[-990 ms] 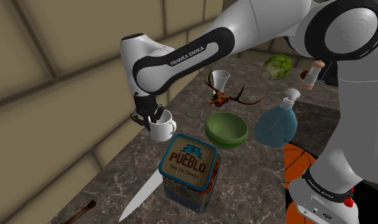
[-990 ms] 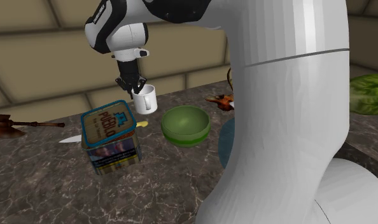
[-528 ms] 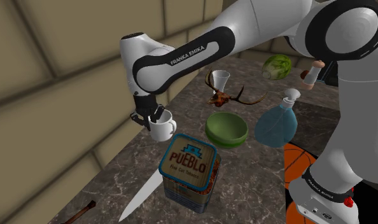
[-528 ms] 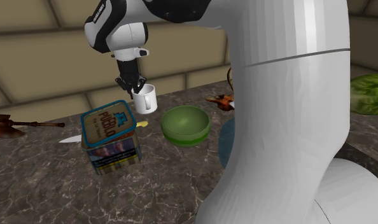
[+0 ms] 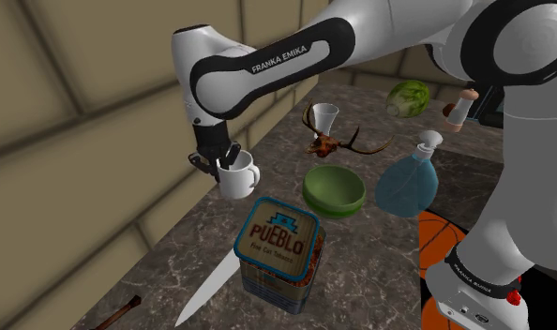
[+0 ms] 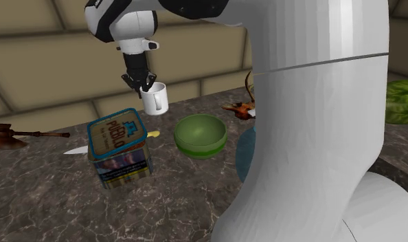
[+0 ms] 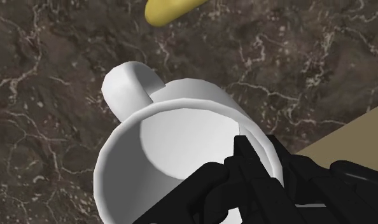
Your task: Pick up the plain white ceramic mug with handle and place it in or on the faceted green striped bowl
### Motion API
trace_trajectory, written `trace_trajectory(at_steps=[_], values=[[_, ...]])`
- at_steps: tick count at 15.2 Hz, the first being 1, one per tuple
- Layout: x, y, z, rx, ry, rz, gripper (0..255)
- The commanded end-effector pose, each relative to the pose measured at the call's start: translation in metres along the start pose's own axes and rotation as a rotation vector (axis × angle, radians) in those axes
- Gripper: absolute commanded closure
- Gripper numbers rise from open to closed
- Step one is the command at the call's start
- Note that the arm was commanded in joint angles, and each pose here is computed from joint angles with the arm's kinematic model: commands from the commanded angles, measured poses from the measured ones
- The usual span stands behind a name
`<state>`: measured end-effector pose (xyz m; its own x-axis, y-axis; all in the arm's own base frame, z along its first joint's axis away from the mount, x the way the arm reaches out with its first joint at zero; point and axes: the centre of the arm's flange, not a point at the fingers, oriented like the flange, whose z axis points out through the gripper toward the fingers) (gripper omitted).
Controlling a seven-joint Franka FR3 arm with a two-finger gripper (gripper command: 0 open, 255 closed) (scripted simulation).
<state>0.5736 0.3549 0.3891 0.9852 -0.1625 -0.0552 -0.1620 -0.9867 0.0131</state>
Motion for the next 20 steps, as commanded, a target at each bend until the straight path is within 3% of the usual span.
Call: trace_trajectory(at_steps=[1,20], values=[[0.0,0.001,-0.011,0.0,0.0,0.0,255],[-0.005,0.002,-0.111,0.0,0.0,0.0,255]])
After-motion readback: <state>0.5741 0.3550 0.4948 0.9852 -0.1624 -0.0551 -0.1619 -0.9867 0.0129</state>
